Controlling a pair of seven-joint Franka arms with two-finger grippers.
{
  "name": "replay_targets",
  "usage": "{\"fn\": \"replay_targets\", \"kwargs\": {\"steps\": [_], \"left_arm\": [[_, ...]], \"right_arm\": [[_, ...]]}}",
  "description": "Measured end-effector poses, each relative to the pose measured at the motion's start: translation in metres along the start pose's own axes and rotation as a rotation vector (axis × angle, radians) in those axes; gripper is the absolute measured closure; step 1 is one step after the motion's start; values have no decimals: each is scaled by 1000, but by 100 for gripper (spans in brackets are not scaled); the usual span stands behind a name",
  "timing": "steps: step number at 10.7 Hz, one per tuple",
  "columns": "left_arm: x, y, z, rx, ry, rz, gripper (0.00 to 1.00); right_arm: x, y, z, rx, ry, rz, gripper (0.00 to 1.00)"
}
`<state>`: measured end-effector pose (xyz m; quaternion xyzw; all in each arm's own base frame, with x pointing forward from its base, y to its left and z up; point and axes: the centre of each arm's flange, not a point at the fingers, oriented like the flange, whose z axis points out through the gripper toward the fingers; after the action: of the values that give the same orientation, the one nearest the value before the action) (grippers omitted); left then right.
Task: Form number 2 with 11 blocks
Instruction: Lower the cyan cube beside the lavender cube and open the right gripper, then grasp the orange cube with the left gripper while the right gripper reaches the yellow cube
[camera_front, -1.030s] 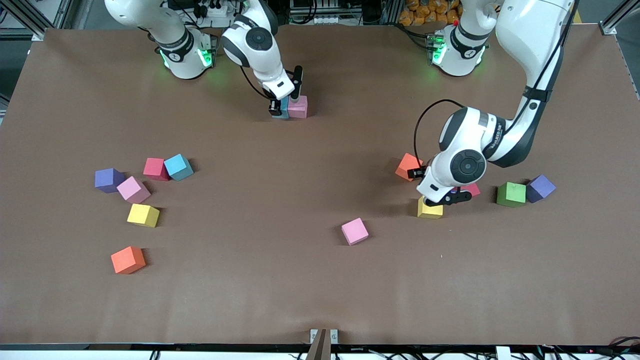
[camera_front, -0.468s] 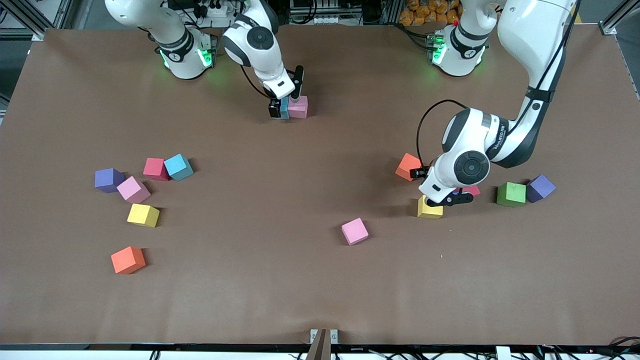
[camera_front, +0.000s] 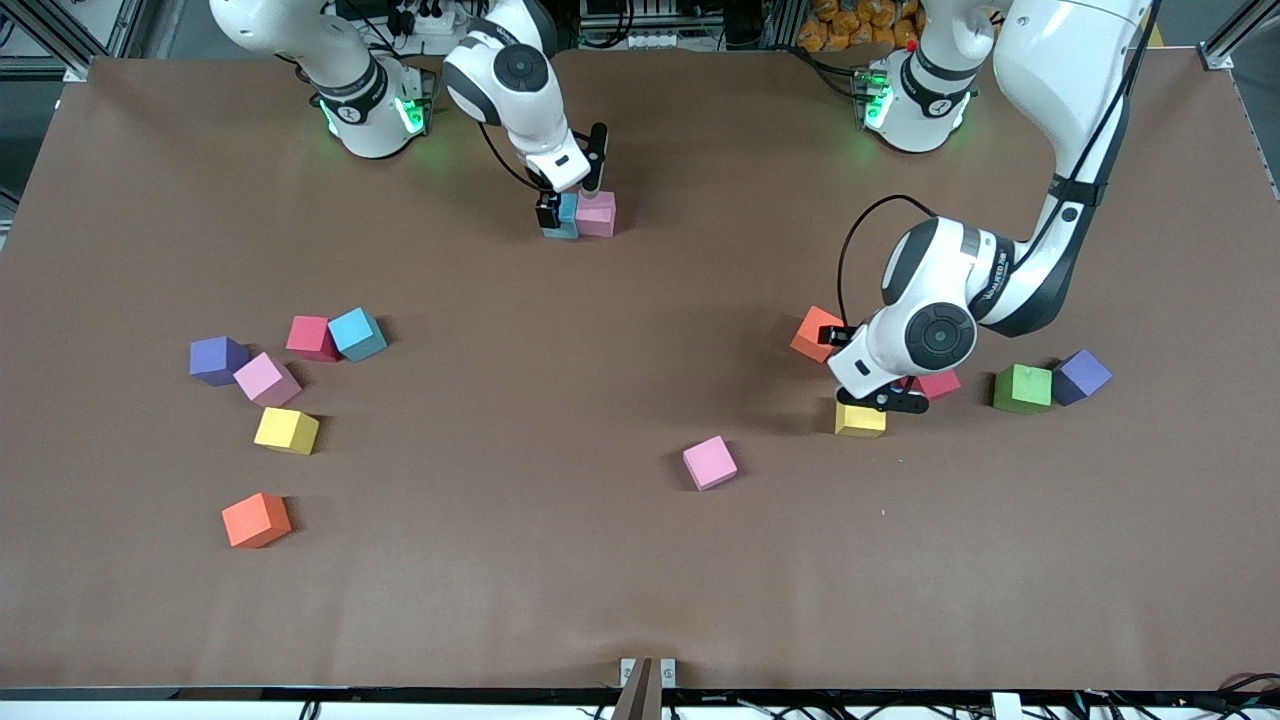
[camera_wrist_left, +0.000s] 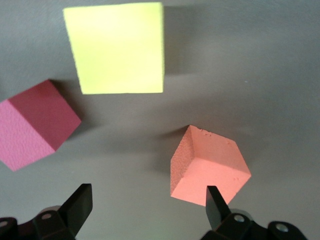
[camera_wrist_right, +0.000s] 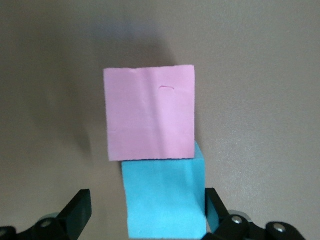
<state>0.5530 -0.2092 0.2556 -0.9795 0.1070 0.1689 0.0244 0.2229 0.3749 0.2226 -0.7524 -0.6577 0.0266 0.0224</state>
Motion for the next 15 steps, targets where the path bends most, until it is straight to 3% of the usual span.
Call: {"fn": "replay_targets", "kwargs": {"steps": [3,5,9,11,13,15], "left_arm": [[-2,15,-5,-2,9,106,0],[-5,27,-6,0,7,127,0],[-13,64,-1,37,8,214,0],[-13,76,7,51,2,239,0],[-10,74,17,92,-1,262,0],[-9,75,25,97,-10,269,0]], "right_arm": [[-7,12,-32,19,5,38,0],[-36,54,-59,41,3,143,0],[-140,169,-91,24,50,318,0],[-219,230,-109,-14,93,374,0],[-285,267,-124,-64,127,508,0],[-327,292,-124,-102,162,708,0]]}}
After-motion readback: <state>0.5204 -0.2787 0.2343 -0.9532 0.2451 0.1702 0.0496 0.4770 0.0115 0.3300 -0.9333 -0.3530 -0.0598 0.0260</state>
